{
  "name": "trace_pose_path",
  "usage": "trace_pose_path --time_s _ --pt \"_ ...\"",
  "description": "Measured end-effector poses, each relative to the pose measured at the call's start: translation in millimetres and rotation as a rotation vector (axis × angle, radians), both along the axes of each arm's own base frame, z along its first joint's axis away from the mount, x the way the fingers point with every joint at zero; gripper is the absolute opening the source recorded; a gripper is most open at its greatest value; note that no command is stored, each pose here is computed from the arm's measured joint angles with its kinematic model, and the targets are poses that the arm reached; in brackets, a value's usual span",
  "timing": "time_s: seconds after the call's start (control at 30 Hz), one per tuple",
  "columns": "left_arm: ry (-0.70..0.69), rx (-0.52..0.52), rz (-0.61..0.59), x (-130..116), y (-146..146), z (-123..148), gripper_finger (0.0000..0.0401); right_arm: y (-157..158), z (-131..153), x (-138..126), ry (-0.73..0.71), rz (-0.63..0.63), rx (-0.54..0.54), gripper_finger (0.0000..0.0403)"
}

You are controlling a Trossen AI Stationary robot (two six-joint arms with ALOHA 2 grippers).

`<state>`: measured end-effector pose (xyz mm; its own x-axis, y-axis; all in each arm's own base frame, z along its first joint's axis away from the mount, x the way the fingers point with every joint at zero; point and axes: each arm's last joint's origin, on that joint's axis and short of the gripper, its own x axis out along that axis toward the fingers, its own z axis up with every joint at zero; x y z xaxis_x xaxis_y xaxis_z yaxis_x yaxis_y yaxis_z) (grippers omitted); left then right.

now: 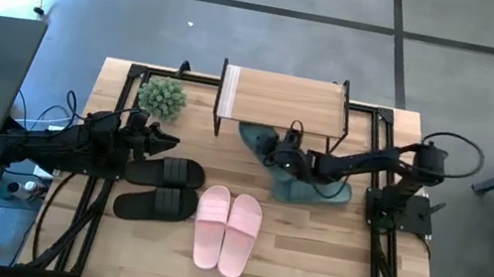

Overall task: Pick and place slides into the shelf
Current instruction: Put the bottom green slides under the shelf

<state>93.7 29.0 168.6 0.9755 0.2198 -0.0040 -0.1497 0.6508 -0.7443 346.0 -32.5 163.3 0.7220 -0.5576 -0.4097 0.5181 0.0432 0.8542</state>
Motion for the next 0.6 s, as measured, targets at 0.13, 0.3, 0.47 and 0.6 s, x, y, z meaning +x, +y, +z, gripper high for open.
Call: trace_pose_path --time_s 0.13,0.3,0.47,0.6 --pt "0.000 0.000 0.000 0.0 0.0 -0.1 0.0159 -1.0 -8.1 25.0 -0.085 0.041 0.011 0.0000" --pt "0.000 0.000 0.000 0.0 0.0 -0.1 0.0159 -6.0 -19.8 50.1 -0.064 0.073 0.012 0.0000" --pt "0.000 -0.001 0.000 0.0 0.0 -0.1 0.0159 -10.2 -23.8 57.5 -0.010 0.063 0.014 0.0000" --pt "0.001 -0.001 0.000 0.0 0.0 -0.1 0.0159 -11.4 -26.7 55.9 0.021 0.038 0.004 0.0000"
